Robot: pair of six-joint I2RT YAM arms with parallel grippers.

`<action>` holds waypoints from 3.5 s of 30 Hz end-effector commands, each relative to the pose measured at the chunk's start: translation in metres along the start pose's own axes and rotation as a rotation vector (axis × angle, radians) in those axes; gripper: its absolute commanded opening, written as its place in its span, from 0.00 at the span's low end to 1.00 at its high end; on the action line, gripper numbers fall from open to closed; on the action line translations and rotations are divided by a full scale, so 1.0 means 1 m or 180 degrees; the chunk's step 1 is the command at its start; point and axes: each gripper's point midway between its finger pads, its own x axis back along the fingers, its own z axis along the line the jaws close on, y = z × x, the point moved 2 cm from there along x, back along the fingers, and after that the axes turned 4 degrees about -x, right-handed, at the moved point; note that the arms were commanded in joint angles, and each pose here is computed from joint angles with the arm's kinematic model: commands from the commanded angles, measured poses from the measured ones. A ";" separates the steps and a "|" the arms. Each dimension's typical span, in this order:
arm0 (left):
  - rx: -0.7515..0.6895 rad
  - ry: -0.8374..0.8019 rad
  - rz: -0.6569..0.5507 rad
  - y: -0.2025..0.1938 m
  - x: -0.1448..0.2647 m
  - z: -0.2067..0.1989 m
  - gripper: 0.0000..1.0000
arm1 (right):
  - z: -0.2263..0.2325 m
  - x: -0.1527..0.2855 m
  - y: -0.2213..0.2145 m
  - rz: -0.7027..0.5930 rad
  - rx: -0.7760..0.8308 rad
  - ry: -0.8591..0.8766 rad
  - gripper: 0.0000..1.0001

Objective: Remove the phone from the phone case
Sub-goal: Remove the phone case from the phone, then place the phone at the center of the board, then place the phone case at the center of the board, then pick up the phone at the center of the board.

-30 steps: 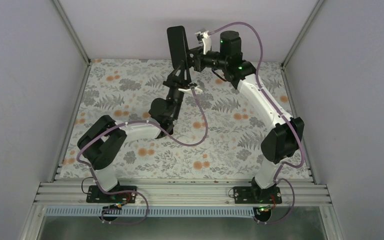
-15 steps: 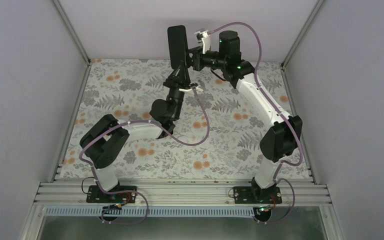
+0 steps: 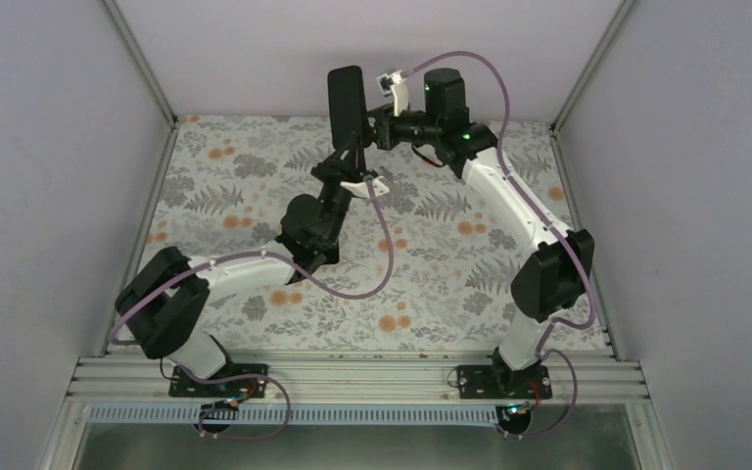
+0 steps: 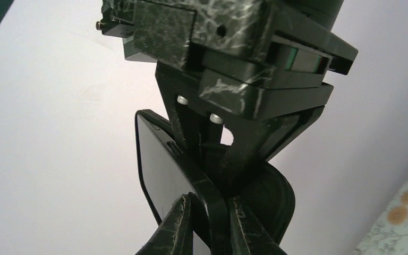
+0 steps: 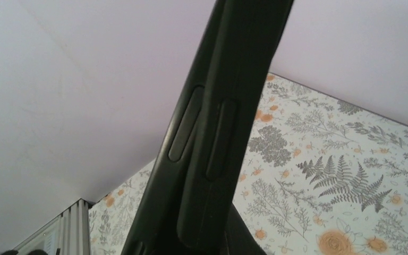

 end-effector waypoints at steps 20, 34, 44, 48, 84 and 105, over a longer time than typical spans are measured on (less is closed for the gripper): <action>0.0544 0.0619 0.0459 -0.037 0.039 0.096 0.02 | -0.144 0.061 -0.030 0.0226 0.0304 -0.1738 0.03; -0.0637 -0.0137 0.1562 -0.210 0.132 0.023 0.02 | -0.168 0.115 -0.170 0.1407 -0.0259 -0.1388 0.03; -0.1003 -0.1056 0.1863 -0.273 0.189 -0.051 0.02 | -0.206 0.134 -0.265 0.2160 -0.0942 -0.1203 0.03; -0.1158 -0.1222 0.1877 -0.281 0.205 -0.068 0.03 | -0.218 0.140 -0.289 0.2412 -0.1153 -0.1232 0.04; 0.2340 -0.1457 0.1747 -0.227 0.067 0.140 1.00 | 0.010 -0.145 -0.233 0.1664 0.1762 -0.0930 1.00; 0.2613 -0.1565 0.2014 -0.274 0.097 0.121 1.00 | -0.047 -0.117 -0.311 0.2289 0.2508 -0.1802 1.00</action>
